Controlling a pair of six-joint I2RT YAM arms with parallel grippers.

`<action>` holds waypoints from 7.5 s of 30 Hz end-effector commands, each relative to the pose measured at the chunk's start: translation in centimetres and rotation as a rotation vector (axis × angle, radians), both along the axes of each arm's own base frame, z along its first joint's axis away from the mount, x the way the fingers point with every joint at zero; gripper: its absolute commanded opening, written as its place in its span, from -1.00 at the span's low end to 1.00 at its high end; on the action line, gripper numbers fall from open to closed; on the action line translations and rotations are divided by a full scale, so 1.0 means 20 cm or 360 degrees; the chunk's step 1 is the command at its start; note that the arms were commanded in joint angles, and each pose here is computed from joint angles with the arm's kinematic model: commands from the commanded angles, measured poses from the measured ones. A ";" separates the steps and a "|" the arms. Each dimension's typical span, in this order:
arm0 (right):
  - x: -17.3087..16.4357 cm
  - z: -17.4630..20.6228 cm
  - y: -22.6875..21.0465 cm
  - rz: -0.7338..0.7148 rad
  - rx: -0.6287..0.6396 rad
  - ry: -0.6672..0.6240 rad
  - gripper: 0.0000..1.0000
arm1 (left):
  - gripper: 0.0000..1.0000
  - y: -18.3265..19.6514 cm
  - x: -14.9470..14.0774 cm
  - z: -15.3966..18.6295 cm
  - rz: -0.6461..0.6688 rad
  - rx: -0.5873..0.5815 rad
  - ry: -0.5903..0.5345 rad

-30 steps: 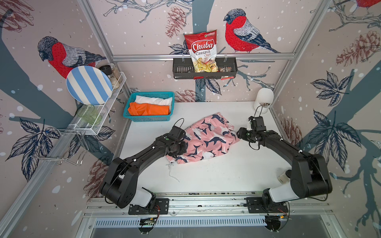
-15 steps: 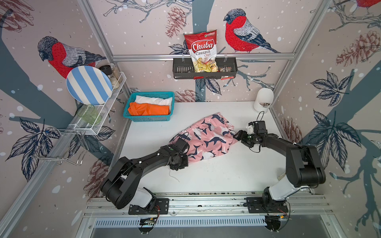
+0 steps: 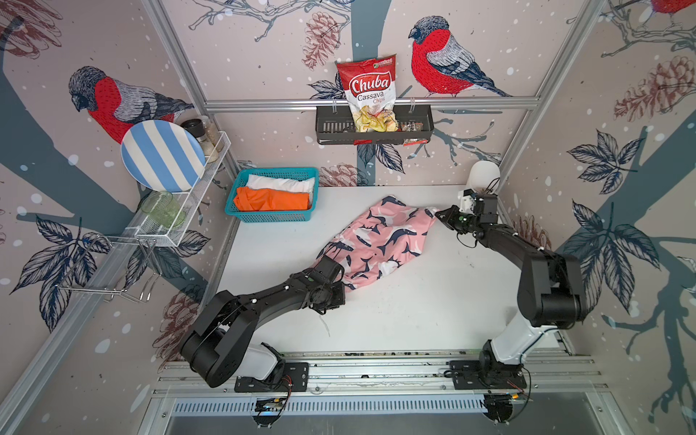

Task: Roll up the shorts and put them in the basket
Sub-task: Adjust the shorts at the center of the board, then roll the shorts at the center of the board.

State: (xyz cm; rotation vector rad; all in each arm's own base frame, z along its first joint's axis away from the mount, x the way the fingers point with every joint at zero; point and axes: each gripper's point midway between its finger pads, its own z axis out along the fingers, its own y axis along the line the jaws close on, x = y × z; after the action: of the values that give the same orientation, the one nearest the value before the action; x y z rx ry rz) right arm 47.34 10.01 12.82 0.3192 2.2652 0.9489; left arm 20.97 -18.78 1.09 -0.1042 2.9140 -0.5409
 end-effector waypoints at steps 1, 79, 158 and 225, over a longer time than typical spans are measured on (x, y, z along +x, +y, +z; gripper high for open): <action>0.06 -0.18 -0.04 -0.0058 -0.0024 0.0077 -1.00 | -1.00 0.05 -0.13 -0.07 -0.0010 0.0075 0.0136; -1.06 -0.05 0.61 0.0701 -0.0539 0.0217 -0.08 | -1.00 -0.28 0.15 0.50 0.0024 -0.0069 -0.0434; -1.36 -0.38 1.41 0.1882 -0.0327 -0.0057 -1.00 | 0.20 0.09 0.17 0.60 0.0129 -0.0172 -0.0509; -1.25 -0.34 1.33 0.1865 -0.0936 -0.0445 0.31 | 0.21 0.10 0.24 0.01 0.0052 0.0115 -0.0099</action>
State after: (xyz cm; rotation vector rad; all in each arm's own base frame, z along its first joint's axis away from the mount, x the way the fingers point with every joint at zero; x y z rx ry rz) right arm 22.01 36.78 7.48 -1.4024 2.2004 0.7267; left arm 27.79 -18.39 2.58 -0.0868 2.7652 -0.4987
